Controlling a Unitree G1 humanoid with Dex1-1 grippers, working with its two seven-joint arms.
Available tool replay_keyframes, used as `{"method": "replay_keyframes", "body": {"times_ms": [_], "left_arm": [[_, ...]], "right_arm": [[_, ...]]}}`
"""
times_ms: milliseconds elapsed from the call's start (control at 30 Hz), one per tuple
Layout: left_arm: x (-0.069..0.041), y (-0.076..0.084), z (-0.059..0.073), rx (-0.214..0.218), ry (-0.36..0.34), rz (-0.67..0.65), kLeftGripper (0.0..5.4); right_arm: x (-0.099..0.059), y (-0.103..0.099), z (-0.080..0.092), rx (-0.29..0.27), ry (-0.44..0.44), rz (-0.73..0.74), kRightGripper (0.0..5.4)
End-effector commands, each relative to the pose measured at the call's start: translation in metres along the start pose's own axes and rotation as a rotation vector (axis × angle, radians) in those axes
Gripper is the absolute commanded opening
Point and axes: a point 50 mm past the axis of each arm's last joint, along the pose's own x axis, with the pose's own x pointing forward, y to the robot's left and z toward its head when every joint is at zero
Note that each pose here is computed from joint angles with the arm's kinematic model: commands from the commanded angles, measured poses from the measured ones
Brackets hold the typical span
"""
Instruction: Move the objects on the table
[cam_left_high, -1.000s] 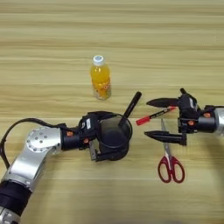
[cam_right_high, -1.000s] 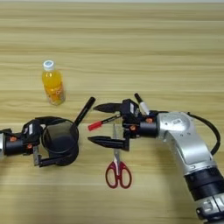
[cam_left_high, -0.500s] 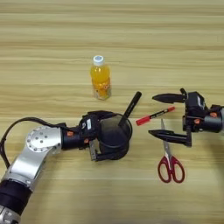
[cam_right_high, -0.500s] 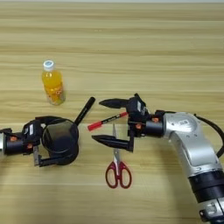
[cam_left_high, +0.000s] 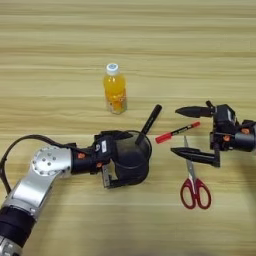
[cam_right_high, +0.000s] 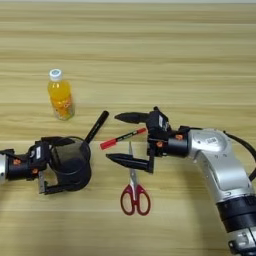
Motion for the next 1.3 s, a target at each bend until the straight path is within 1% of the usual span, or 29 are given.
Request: {"method": "replay_keyframes", "body": {"times_ms": [33,133,333,633,900,1000,1067,1167,1233,1300], "left_arm": [[-0.005,0.0,-0.002,0.003,0.035,-0.001,5.4],[-0.007,0.001,-0.003,-0.003,0.037,0.008,5.4],[-0.019,0.002,-0.004,-0.029,0.024,0.053,5.4],[-0.036,-0.006,-0.005,-0.074,0.0,0.09,5.4],[-0.048,-0.016,-0.008,-0.103,0.014,0.105,5.4],[-0.055,-0.022,-0.01,-0.123,0.018,0.124,5.4],[-0.062,-0.027,-0.011,-0.136,0.019,0.139,5.4],[-0.073,-0.03,-0.011,-0.144,0.028,0.177,5.4],[-0.08,-0.03,-0.009,-0.147,0.026,0.208,5.4],[-0.089,-0.032,-0.003,-0.142,0.011,0.242,5.4]], "right_arm": [[-0.001,-0.001,0.003,-0.014,0.007,-0.003,5.36],[-0.001,-0.001,0.003,-0.014,0.008,-0.001,5.36],[-0.001,0.0,0.003,-0.013,0.01,-0.001,5.36],[-0.001,-0.001,0.002,-0.012,0.014,0.0,5.36],[-0.001,-0.001,0.001,-0.013,0.018,-0.003,5.36],[-0.002,-0.002,0.001,-0.013,0.019,-0.005,5.36],[-0.002,-0.002,0.001,-0.012,0.018,-0.009,5.36],[-0.003,-0.003,0.0,-0.012,0.018,-0.013,5.36],[-0.003,-0.003,0.0,-0.012,0.017,-0.016,5.36],[-0.004,-0.004,0.0,-0.011,0.014,-0.017,5.36]]}}
